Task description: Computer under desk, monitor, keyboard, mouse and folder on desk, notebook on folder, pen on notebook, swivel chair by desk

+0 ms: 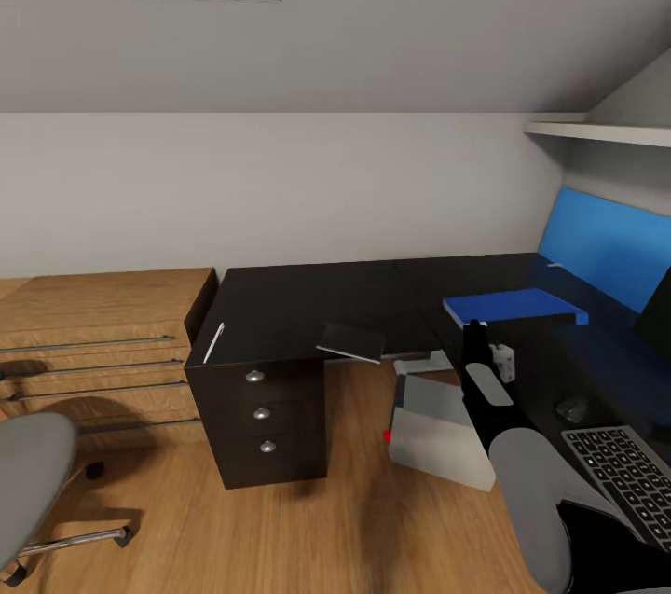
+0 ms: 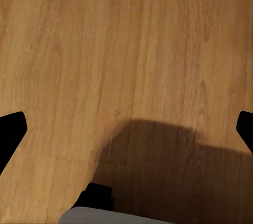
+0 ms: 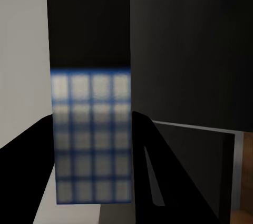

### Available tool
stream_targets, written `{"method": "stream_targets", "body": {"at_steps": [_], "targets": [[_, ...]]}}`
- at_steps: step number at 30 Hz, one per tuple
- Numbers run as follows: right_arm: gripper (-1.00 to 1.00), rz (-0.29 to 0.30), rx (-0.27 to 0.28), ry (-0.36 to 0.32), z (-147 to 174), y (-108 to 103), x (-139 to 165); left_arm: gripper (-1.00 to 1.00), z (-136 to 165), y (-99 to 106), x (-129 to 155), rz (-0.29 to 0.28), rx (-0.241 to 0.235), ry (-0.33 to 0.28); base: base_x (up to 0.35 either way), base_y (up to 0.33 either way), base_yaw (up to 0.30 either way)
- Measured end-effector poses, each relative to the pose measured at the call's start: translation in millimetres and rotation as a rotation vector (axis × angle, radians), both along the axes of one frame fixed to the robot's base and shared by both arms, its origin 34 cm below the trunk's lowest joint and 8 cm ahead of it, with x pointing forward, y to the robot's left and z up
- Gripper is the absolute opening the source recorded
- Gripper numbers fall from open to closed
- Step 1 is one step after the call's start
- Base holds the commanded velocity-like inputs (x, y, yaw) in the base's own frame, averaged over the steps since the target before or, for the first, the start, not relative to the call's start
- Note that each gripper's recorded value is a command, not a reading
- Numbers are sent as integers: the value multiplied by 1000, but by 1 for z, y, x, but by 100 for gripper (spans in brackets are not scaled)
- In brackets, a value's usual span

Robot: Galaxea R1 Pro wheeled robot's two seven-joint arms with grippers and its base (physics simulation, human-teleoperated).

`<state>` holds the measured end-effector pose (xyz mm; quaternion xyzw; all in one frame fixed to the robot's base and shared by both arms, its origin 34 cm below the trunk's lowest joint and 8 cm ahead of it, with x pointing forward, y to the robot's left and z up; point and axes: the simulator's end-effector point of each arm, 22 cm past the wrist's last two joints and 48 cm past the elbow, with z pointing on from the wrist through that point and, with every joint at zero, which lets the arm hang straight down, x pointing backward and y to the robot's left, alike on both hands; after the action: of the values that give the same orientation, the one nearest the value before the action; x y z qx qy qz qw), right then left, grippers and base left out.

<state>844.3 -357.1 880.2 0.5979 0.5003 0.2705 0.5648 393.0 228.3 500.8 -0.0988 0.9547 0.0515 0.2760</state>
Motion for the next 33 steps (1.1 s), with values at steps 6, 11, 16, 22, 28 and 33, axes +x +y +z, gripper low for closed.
{"method": "stream_targets", "body": {"at_steps": [6, 11, 16, 22, 28, 33], "targets": [[-100, -3, -4, 0, 0, -3, 0, 100, -5, 7, -11, 5, 12, 25, 0, 0, 0], [-100, -3, -5, 0, 1, -4, 0, 100, -29, 41, -79, 9, 88, 146, 0, 0, 0], [-100, -6, -9, 0, 1, -7, -1, 100, -27, 68, -111, 27, 153, 120, 0, 0, 0], [-100, -11, -14, 0, 1, -11, -1, 100, -20, 80, -112, 39, 180, 60, 0, 0, 0], [-100, -9, -11, 0, 1, -10, -1, 100, -4, 85, -90, 60, 193, -75, 0, 0, 0], [-100, -10, -16, 2, 0, -11, -2, 100, 12, 86, -72, 71, 201, -186, 0, 0, 0]]}}
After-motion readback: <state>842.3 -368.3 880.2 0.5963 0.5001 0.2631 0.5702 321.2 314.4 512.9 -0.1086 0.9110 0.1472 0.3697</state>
